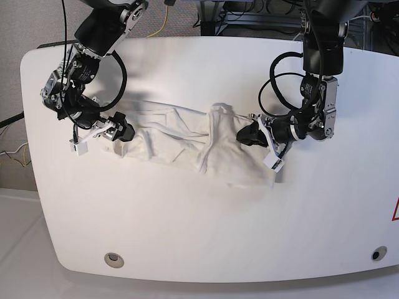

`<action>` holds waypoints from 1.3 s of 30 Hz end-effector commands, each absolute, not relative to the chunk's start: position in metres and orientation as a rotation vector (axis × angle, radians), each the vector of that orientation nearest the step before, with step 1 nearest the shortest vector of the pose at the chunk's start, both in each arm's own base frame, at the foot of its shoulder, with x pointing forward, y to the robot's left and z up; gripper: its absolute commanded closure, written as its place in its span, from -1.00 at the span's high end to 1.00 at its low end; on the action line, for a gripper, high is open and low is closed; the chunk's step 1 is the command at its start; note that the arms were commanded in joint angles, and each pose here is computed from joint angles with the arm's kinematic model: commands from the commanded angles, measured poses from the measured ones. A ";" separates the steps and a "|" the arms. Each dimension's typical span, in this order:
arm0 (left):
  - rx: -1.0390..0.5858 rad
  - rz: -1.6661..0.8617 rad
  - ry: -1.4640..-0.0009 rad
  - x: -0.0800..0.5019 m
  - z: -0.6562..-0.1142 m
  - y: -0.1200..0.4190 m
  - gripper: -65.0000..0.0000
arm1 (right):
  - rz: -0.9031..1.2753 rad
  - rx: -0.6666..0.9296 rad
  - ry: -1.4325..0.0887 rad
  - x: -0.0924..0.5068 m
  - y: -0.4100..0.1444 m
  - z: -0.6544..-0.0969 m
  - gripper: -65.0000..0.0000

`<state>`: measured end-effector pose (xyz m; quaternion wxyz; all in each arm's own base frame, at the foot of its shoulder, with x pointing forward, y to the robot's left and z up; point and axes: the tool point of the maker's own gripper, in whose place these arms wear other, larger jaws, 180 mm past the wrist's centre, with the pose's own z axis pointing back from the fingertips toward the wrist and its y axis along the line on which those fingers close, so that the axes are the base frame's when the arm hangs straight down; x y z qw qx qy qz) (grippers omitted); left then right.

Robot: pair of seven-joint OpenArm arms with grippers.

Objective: Fold the T-shirt properly
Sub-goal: 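Lower the right gripper onto the free band end and grasp it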

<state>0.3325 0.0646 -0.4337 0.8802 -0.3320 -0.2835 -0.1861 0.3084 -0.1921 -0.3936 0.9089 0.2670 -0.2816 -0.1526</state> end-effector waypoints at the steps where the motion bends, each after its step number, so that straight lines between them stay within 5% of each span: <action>1: -0.568 -0.438 -0.429 0.308 -0.464 0.085 -0.86 | -0.303 0.553 -0.631 0.319 -0.195 -0.381 0.06; 6: -0.568 -0.438 -0.429 0.308 -0.464 0.085 -0.86 | -0.303 0.553 -0.631 0.319 -0.195 -0.381 -1.00; 39: -0.553 -0.438 -0.422 0.306 -0.466 0.093 -0.86 | 0.002 0.580 -0.726 0.342 -0.105 -0.313 -1.00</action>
